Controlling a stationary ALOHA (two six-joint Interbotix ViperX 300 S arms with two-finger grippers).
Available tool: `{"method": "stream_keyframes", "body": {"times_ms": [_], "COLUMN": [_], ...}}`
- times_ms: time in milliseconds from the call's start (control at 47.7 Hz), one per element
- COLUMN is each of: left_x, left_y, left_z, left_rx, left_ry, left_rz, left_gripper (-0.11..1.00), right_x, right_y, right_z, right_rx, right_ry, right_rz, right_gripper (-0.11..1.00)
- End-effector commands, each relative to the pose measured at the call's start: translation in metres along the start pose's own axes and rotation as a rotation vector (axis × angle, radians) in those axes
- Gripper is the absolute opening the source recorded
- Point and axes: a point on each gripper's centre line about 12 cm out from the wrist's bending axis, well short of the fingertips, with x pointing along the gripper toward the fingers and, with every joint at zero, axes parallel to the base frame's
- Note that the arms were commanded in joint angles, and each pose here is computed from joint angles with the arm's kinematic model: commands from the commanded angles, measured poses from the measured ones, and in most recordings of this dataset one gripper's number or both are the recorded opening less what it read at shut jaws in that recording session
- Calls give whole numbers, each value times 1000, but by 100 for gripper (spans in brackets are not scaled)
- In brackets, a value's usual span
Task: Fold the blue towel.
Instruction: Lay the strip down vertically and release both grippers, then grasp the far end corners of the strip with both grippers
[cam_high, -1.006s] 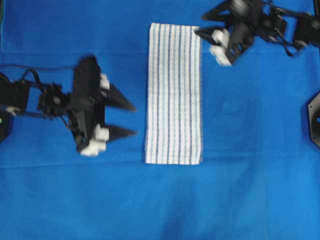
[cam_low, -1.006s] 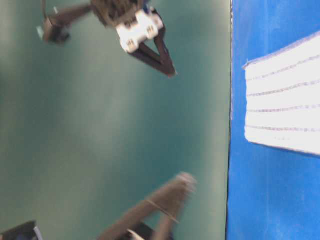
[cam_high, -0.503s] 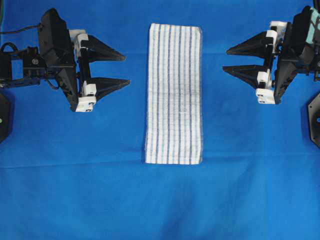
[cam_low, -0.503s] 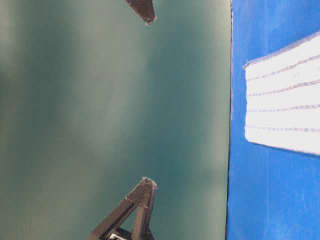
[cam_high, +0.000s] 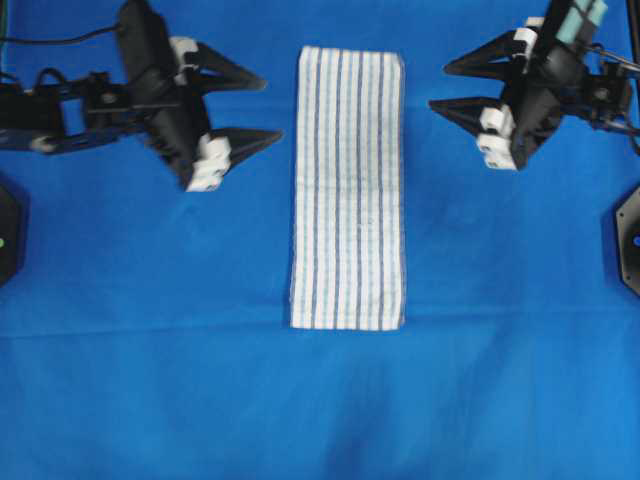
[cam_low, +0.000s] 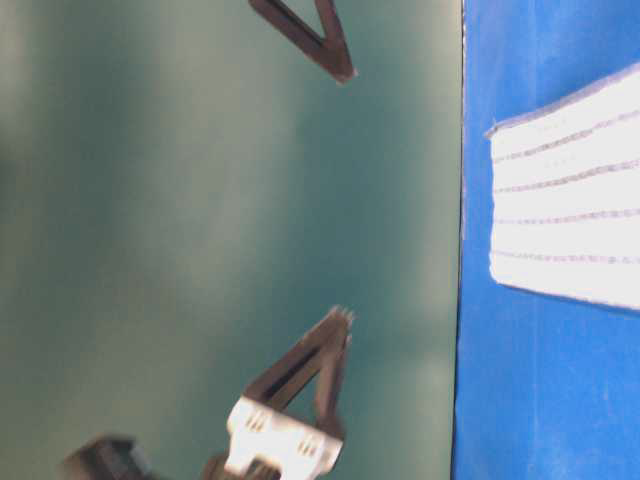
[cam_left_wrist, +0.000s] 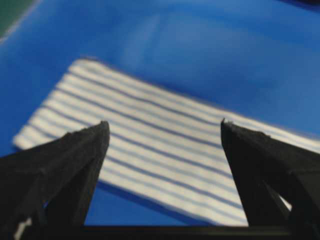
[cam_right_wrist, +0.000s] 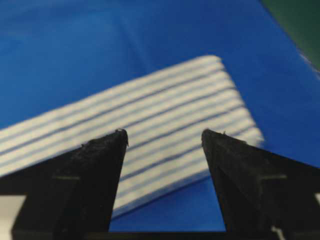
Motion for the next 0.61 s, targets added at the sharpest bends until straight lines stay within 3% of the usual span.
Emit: {"method": "stream_keyframes", "body": {"times_ms": [0,272,587], "left_x": [21,79,113], "left_y": [20,77,107], "left_z": [9,-18,-47], "left_rx": [-16,-69,-96], "left_ry": [-20,69,132], "left_rz": [51,172,223], "left_gripper": [87,88,88], "right_x": [14,68,117], "right_y": [-18,-64,-83], "right_z": [8,-18,-43], "right_rx": [23,81,95], "right_ry": [-1,116,157], "right_rz": [-50,-143,-142], "right_gripper": [64,66,66]}}
